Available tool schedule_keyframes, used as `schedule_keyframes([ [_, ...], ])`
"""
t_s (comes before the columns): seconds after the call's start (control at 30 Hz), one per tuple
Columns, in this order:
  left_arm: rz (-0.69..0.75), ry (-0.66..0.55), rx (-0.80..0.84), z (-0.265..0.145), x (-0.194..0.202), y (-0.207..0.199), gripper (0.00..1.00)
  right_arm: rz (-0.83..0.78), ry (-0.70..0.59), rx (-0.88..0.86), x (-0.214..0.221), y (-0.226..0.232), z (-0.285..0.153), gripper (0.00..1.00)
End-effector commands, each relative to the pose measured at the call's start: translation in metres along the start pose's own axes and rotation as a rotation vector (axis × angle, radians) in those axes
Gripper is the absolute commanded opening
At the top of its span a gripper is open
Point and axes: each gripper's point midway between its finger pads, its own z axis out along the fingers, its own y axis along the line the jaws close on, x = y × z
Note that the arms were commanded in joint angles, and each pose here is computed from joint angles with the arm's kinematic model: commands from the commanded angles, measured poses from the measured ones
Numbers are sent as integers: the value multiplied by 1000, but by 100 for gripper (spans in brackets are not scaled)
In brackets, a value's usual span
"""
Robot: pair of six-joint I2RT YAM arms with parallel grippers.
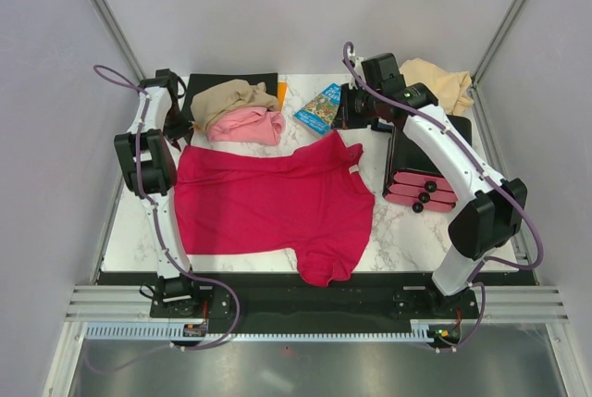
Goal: Fold and stack the t-shirts
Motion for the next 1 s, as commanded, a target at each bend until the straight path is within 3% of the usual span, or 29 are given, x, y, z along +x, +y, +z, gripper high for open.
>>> schedule_keyframes([
  [0.0,37,-39,29,3,-11,-7,44,-13,-29,-19,-12,4,-4,0],
  [0.73,71,-1,105,35,-8,-31,43,13,-21,-10,-13,3,1,0],
  [0.83,87,20,109,42,-2,-33,36,15,-21,-11,-14,4,2,0],
  [0.93,102,42,86,50,7,-31,22,19,-18,-11,-13,4,3,0],
  [0.97,104,50,78,52,11,-30,11,21,-20,-10,-14,3,3,0],
])
